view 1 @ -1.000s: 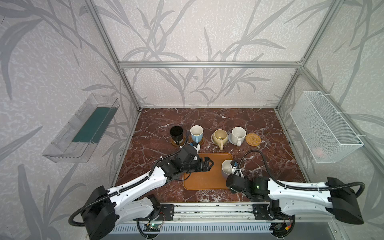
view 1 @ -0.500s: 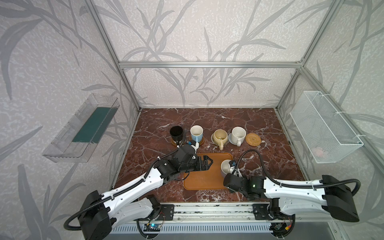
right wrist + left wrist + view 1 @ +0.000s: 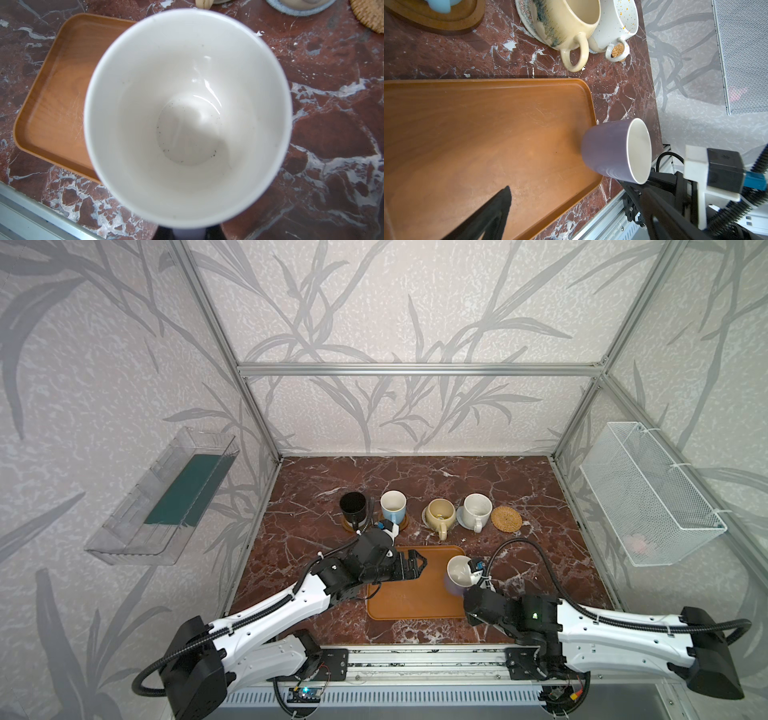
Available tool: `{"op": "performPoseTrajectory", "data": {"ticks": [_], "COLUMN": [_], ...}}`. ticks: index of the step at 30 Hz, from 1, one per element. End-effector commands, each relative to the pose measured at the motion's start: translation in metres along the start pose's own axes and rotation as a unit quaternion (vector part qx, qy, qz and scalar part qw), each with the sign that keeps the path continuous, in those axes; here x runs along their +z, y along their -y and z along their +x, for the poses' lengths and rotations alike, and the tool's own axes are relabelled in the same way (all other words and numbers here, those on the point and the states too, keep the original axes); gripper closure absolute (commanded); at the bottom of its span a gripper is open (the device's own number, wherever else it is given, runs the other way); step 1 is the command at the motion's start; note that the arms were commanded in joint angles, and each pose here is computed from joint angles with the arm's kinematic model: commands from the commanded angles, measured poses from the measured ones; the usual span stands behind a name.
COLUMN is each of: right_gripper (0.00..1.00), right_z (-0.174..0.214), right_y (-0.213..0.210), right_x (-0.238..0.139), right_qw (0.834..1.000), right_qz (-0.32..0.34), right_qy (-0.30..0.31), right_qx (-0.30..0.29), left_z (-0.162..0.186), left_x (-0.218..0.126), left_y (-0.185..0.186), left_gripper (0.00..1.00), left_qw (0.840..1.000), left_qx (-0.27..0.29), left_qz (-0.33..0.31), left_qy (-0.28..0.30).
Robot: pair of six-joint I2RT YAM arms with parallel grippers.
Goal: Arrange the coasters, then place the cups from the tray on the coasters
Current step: 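Carry the lavender mug toward the rattan coaster with the right gripper while the left hovers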
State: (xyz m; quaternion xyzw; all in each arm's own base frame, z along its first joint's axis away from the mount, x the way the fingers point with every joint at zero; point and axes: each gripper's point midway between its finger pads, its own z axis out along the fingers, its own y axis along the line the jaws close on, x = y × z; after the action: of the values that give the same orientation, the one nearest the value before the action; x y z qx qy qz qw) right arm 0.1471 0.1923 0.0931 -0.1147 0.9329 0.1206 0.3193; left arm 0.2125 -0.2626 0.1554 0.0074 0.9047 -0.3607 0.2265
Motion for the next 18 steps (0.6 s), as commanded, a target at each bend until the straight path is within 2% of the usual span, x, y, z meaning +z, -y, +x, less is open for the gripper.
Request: {"op": "performPoseTrajectory", "data": {"ticks": [1, 8, 12, 18], "right_gripper": [0.94, 0.94, 0.95, 0.95], "right_z": [-0.019, -0.026, -0.031, -0.047], "right_y": [0.012, 0.033, 0.043, 0.074], "right_x": [-0.014, -0.029, -0.038, -0.053], "right_qw": [0.999, 0.999, 0.999, 0.997], "right_qz": [0.014, 0.007, 0.011, 0.059], "right_qy": [0.035, 0.022, 0.020, 0.021], "right_qx": [0.001, 0.023, 0.026, 0.046], "left_z": [-0.008, -0.024, -0.034, -0.041], "left_x": [0.000, -0.004, -0.008, 0.002], "left_y": [0.010, 0.028, 0.045, 0.071], "left_gripper": [0.01, 0.01, 0.00, 0.01], "left_qw": [1.000, 0.998, 0.997, 0.996], "left_qx": [-0.003, -0.014, -0.001, 0.024], "left_qz": [0.017, 0.047, 0.060, 0.071], "left_qy": [0.010, 0.041, 0.052, 0.044]}}
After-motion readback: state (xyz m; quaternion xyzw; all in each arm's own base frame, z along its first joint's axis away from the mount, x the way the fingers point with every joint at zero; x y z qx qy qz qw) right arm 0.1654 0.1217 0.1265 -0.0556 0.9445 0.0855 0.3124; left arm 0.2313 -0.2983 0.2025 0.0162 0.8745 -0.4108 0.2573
